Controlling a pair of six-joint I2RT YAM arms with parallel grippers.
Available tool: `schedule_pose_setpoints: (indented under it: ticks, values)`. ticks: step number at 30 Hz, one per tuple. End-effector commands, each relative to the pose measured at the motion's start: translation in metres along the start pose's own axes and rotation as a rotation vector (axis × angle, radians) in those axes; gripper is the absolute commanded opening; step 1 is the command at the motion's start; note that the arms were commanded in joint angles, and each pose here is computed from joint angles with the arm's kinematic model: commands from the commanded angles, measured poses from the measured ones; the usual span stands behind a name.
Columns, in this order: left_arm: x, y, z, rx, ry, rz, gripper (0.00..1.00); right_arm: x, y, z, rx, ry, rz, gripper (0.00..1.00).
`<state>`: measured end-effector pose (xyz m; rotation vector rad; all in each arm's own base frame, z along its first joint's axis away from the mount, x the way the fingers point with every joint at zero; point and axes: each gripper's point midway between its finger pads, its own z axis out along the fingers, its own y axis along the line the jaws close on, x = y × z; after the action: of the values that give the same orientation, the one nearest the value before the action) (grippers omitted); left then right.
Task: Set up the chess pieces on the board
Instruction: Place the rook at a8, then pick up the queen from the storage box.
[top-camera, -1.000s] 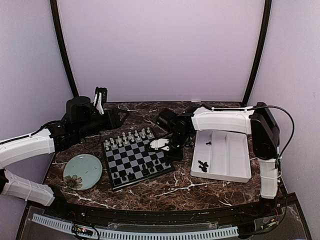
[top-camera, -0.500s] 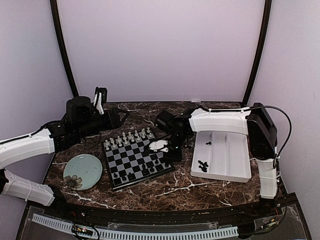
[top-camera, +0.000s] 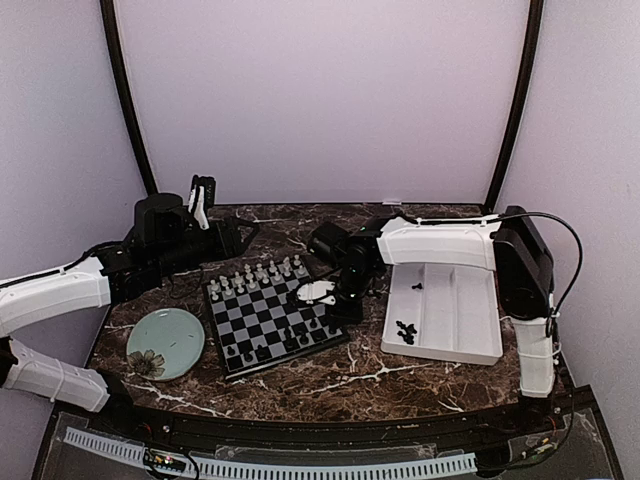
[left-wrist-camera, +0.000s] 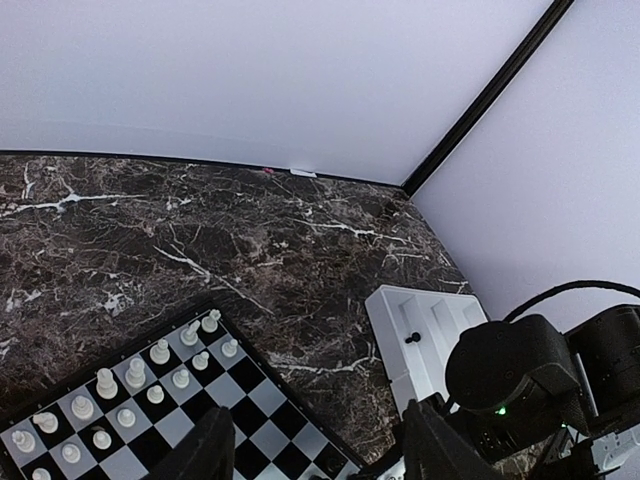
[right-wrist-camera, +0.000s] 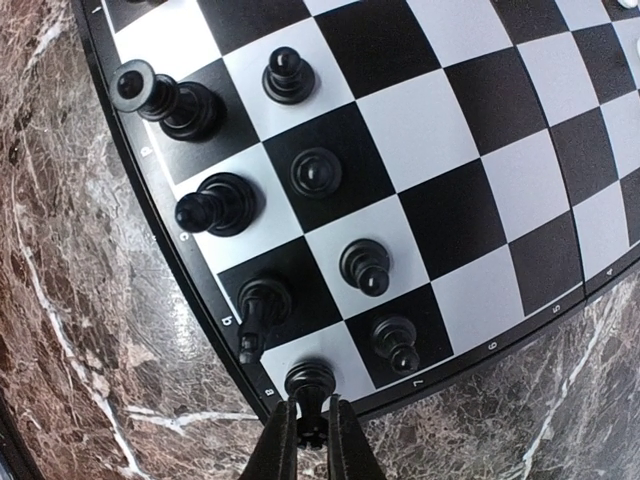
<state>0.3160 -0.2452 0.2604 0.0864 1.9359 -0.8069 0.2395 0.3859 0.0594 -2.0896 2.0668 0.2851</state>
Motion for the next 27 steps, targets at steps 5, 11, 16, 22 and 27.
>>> schedule_pose_setpoints:
  ticks: [5,11,16,22,27]
  values:
    - [0.008,0.004,0.002,0.001,0.021,-0.001,0.59,-0.019,0.002,-0.010,0.006,-0.043,-0.012,0.18]
    - [0.010,0.005,0.004,0.002,0.026,-0.002,0.60,-0.024,0.001,-0.027,0.023,-0.067,-0.013,0.23]
    - [0.009,0.003,0.005,0.010,0.026,-0.002,0.60,-0.024,0.008,-0.044,-0.003,-0.074,-0.003,0.24]
    - [0.009,0.003,0.005,0.007,0.026,0.009,0.60,0.008,-0.014,-0.080,0.058,-0.118,0.077,0.23]
    - [0.012,-0.002,0.011,0.028,0.048,0.021,0.59,0.065,-0.051,-0.092,0.112,-0.091,0.208,0.21]
